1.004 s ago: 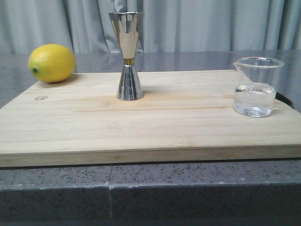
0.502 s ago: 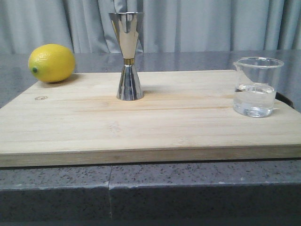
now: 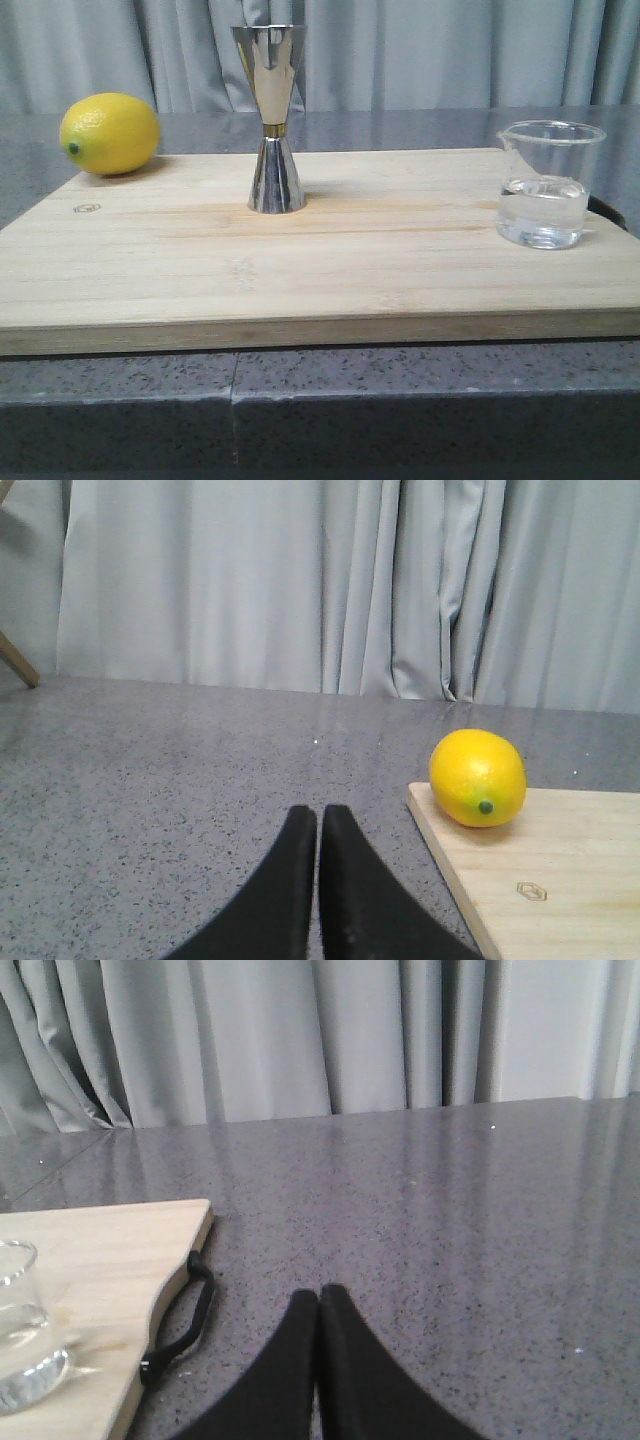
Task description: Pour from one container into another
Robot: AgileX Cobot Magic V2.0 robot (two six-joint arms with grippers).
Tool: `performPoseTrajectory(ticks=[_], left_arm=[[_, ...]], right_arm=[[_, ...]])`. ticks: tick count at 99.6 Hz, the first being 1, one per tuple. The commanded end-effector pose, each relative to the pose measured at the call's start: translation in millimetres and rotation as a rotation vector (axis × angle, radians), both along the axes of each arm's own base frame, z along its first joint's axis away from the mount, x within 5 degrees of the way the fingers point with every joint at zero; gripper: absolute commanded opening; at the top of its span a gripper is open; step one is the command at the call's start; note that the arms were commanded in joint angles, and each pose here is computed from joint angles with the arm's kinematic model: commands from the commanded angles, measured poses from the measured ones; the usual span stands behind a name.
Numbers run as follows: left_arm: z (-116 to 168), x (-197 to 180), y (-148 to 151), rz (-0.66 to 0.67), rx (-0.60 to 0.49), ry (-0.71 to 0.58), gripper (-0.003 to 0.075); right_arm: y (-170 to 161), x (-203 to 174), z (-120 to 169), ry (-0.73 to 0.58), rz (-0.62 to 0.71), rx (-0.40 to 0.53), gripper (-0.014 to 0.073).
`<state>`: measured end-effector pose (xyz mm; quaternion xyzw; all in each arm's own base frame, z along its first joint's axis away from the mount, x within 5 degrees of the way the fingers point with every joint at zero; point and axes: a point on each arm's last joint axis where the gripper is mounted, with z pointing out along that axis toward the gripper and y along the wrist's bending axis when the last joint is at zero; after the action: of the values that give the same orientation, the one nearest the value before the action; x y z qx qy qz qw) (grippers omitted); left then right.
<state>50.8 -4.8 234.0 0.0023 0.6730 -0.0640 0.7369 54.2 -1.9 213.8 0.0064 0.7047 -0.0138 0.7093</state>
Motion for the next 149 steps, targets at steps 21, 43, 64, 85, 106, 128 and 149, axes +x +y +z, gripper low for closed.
performPoseTrajectory(ticks=[21, 43, 64, 85, 106, 128, 149], left_arm=[[65, 0, 0, 0.010, 0.049, -0.023, -0.0019], [93, 15, -1, 0.009, 0.053, 0.001, -0.0019], [94, 20, -1, 0.010, 0.053, 0.005, -0.0019], [94, 20, -1, 0.010, 0.053, 0.005, -0.0019], [94, 20, -1, 0.010, 0.053, 0.003, -0.0019], [95, 20, -1, 0.010, 0.052, -0.002, -0.0019], [94, 20, -1, 0.010, 0.052, 0.001, 0.0111]], right_arm=[[-1, -6, 77, -0.024, -0.020, -0.016, -0.0065], [-2, 9, 105, 0.055, -0.024, -0.057, -0.0065], [-2, 14, 110, 0.032, -0.020, -0.059, -0.0065], [-2, 14, 110, 0.032, -0.020, -0.059, -0.0065], [-2, 14, 110, 0.032, -0.020, -0.059, -0.0065], [-2, 14, 110, 0.032, -0.020, -0.059, -0.0065], [-2, 14, 110, 0.029, -0.020, -0.053, 0.0148]])
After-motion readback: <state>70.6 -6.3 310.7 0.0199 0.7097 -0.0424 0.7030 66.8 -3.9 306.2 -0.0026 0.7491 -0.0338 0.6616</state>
